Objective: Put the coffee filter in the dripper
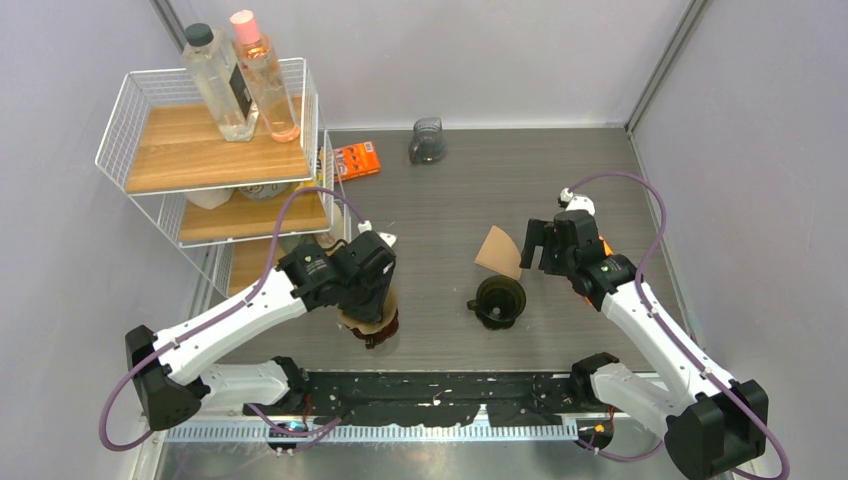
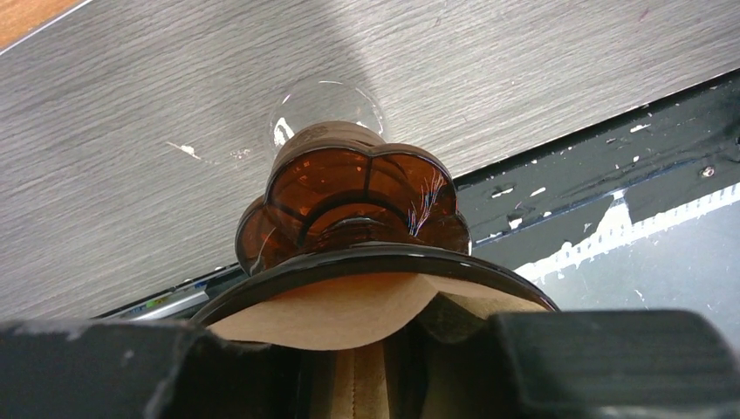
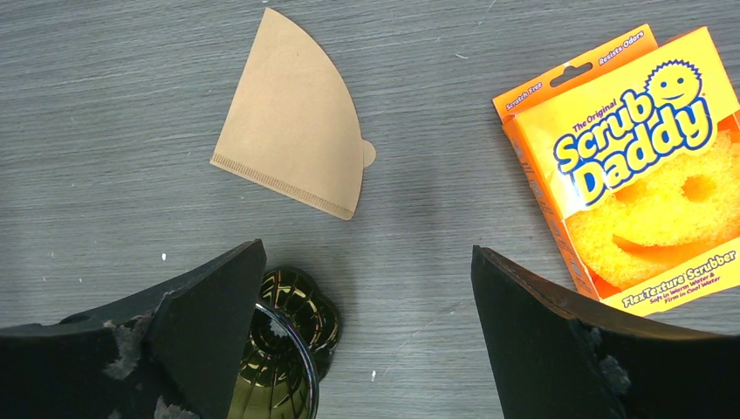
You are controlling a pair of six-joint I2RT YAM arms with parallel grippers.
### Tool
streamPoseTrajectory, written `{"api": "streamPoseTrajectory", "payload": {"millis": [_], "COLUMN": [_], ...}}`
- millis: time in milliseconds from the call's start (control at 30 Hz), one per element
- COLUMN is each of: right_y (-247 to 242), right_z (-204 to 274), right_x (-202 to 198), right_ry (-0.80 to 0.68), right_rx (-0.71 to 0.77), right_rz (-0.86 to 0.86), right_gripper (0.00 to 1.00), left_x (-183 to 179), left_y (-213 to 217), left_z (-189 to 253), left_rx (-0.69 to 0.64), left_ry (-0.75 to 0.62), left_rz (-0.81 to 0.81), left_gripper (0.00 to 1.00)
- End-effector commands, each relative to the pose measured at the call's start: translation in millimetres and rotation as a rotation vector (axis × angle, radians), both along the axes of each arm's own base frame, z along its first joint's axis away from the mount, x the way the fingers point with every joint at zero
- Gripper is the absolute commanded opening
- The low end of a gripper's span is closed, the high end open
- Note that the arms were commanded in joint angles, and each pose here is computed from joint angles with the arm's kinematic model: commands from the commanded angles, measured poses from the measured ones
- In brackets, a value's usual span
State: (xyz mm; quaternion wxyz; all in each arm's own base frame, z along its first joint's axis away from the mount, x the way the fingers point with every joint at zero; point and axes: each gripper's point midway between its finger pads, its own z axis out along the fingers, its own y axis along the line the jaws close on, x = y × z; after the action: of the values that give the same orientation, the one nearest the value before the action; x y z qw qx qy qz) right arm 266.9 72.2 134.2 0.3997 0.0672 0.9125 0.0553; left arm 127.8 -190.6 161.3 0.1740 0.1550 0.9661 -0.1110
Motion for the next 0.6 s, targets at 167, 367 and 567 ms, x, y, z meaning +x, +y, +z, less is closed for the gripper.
{"api": "streamPoseTrajectory", "payload": {"millis": [167, 367, 567], "right_y": [-3.0, -3.4, -3.4], "right_z": [4.6, 4.2, 4.5], "right_x": [4.5, 4.6, 4.5], "right_ry": [-0.031, -0.030, -0.031], "right_rx": [-0.002, -0.003, -0.004], "right_rz": [-0.019, -0.021, -0.020], "right_gripper": [0.95, 0.95, 0.96], "left_x": [-3.3, -3.6, -3.8], "left_y": [1.6, -0.9, -1.9], "left_z": [0.7, 3.8, 4.3], "left_rx": [0.016, 0.008, 0.013], "left_ry": [0.019, 0.021, 0.025], "left_rz": [0.004, -0.001, -0.005], "left_gripper": [0.39, 0.40, 0.43]}}
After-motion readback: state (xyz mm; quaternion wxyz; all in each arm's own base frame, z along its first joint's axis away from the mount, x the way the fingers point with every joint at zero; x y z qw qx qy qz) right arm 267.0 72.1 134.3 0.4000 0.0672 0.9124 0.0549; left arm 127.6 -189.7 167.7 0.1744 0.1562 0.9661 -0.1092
